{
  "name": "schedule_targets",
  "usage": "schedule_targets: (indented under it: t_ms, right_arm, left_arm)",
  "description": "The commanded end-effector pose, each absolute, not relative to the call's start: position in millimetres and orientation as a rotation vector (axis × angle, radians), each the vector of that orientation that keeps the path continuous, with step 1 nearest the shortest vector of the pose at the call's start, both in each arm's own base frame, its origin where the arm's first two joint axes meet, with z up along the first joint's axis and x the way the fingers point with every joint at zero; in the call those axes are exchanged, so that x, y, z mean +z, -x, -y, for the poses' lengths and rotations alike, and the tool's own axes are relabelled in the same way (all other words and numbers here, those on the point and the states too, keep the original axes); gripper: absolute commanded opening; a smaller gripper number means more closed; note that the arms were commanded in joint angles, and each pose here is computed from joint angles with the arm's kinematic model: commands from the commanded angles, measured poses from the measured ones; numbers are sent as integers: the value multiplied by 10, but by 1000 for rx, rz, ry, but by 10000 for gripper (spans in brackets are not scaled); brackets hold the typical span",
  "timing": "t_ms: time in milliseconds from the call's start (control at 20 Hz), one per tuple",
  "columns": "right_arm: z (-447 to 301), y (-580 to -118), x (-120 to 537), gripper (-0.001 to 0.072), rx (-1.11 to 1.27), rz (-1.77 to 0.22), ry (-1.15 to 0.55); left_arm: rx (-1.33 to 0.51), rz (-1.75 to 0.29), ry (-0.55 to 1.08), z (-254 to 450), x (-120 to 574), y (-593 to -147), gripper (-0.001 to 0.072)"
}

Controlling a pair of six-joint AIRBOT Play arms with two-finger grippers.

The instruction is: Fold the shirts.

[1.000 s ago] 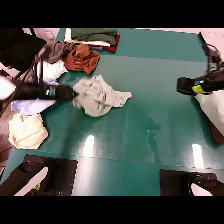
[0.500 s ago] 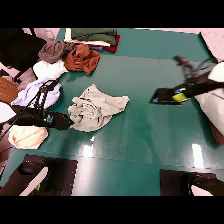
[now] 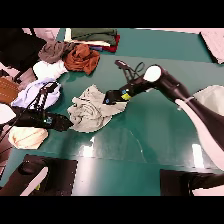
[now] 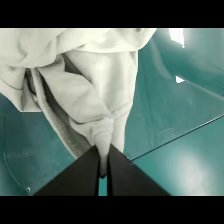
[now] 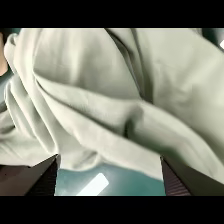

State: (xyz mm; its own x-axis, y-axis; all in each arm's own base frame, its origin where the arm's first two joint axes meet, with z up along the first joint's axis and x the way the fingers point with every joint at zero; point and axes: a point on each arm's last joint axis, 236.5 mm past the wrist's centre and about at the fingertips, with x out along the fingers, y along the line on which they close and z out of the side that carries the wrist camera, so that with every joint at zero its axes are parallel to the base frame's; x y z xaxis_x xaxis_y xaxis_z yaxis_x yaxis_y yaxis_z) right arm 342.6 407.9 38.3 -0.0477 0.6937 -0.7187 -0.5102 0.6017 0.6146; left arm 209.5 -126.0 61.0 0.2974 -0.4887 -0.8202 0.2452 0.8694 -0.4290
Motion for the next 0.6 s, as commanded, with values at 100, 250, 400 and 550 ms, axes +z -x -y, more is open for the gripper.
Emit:
schedule_targets:
  t_ms: [100,250,400,550]
  right_arm:
    - [-4250,-3313,286,704,1240,-1297,59]
    - [-4192,-3437,370,704,1239,-1229,198]
    - [-4219,-3482,447,704,1255,-1182,221]
    - [-4240,-3369,330,703,1297,-1208,215]
  left_arm:
    - [-492,-1166,239,1258,614,-2107,27]
    - [-489,-1153,237,1255,622,-2138,27]
    - [-483,-1136,239,1250,635,-2177,27]
    - [-481,-1132,240,1248,639,-2188,27]
